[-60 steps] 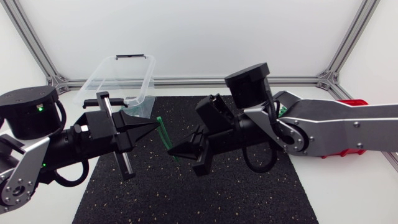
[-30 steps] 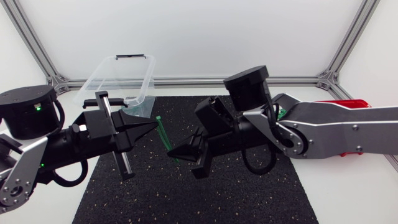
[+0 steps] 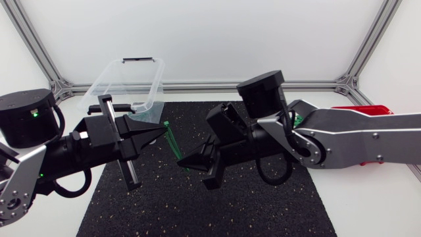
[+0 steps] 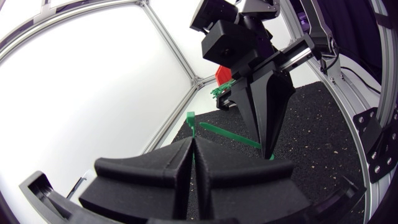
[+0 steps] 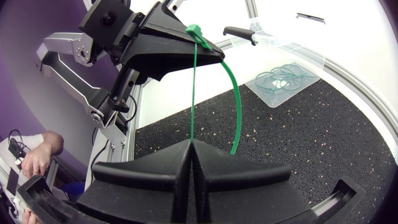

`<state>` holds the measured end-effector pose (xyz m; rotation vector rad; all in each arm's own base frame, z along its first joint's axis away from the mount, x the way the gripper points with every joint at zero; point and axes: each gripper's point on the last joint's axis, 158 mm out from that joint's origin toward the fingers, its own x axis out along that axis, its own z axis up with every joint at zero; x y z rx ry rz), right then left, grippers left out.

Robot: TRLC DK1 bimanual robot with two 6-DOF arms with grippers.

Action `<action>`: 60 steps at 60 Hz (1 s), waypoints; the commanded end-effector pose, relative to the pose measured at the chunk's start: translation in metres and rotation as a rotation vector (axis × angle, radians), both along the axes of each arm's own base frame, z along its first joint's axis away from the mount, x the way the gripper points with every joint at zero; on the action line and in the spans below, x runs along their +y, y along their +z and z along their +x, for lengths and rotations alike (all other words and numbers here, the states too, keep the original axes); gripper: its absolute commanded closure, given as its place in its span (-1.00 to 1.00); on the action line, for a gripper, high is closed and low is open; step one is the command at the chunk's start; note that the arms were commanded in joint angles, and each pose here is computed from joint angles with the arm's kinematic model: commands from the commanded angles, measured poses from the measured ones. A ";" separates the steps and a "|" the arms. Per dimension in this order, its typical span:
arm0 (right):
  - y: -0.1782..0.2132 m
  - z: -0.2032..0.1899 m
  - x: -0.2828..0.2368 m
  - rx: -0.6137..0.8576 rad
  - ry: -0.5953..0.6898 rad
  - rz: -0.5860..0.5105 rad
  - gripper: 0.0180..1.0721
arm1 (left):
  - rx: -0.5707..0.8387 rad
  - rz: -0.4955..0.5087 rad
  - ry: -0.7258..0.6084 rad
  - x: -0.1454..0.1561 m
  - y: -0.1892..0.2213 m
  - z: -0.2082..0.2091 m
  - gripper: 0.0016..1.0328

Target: Take a green cable tie from the red box, thread the tail through the head to close it, then place it in the transparent bin on the left.

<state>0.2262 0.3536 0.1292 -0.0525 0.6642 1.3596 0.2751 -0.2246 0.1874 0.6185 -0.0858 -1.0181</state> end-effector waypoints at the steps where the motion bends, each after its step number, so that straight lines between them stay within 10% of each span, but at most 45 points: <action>1: -0.006 -0.006 -0.002 0.019 -0.002 -0.007 0.91 | -0.005 -0.001 -0.005 -0.001 -0.002 -0.001 0.94; 60: -0.001 -0.007 -0.005 0.003 -0.007 0.008 0.91 | 0.010 0.010 -0.022 -0.007 -0.014 -0.008 0.94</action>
